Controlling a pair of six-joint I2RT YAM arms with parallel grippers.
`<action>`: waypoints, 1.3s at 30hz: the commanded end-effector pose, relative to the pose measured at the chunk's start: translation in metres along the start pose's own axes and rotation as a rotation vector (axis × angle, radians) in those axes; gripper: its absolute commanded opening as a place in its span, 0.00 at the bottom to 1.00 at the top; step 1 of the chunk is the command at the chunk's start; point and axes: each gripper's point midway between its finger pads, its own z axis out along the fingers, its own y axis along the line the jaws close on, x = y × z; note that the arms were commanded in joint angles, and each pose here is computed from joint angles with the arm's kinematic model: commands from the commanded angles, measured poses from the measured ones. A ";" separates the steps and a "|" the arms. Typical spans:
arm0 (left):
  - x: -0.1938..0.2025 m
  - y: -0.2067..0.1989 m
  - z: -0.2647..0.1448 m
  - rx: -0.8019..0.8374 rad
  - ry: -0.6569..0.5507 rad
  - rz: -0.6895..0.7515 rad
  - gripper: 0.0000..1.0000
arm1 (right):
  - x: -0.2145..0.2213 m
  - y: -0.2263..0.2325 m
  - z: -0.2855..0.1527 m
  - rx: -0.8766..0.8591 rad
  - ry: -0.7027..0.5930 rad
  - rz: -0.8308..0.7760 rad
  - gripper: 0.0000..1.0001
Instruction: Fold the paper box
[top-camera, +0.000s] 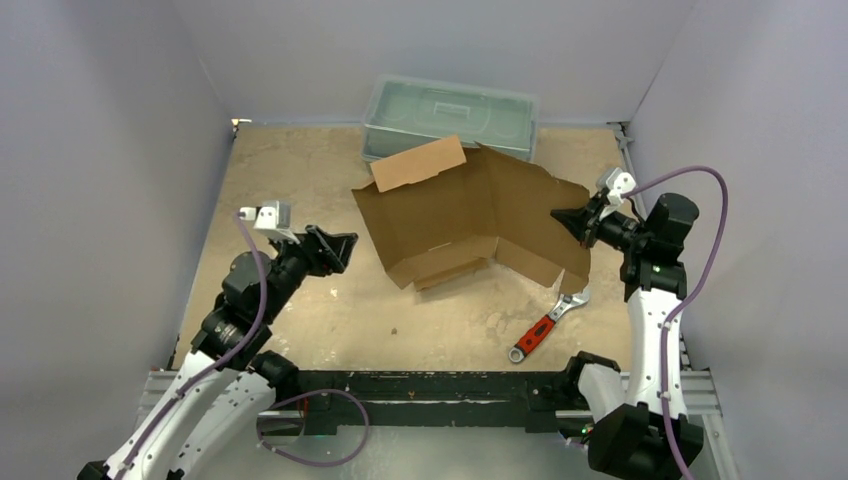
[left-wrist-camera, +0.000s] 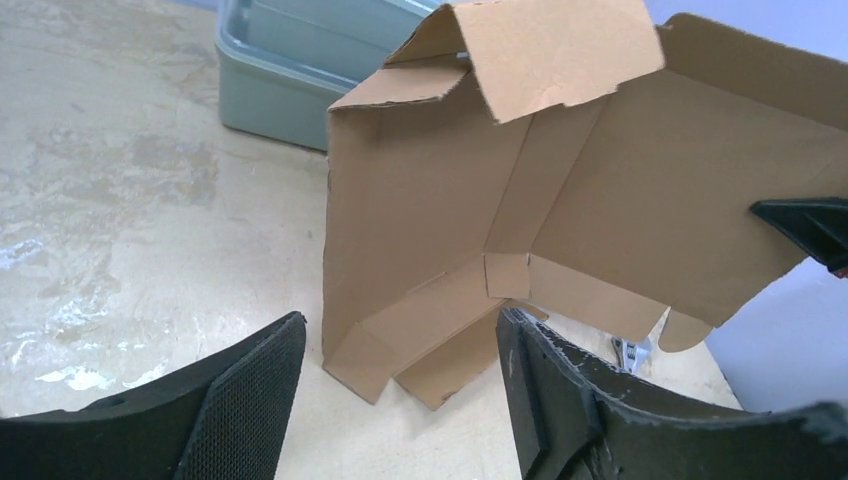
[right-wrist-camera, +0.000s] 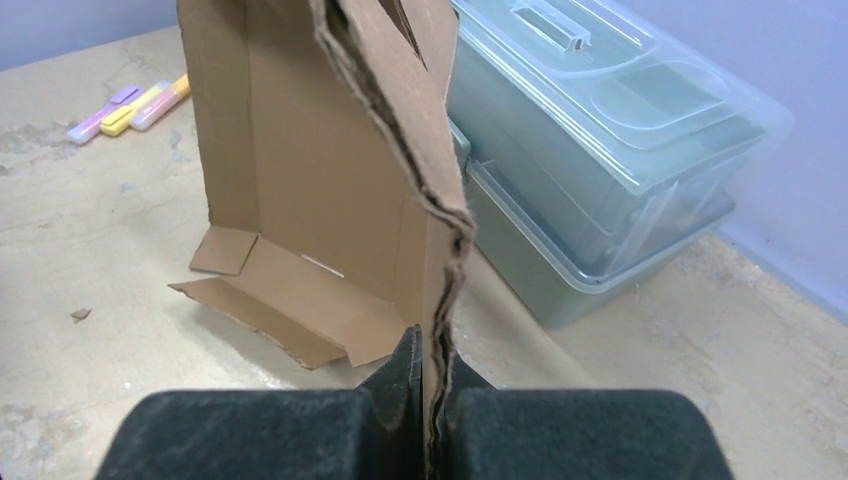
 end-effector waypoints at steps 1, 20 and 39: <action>0.019 0.005 0.021 -0.028 0.061 -0.028 0.67 | -0.006 -0.002 -0.001 0.007 -0.015 -0.082 0.00; 0.059 0.014 0.084 0.221 0.058 -0.097 0.50 | 0.002 -0.002 0.001 0.004 -0.003 -0.048 0.00; 0.058 -0.021 0.107 0.292 0.127 -0.094 0.00 | -0.008 0.039 -0.003 -0.188 -0.063 -0.056 0.00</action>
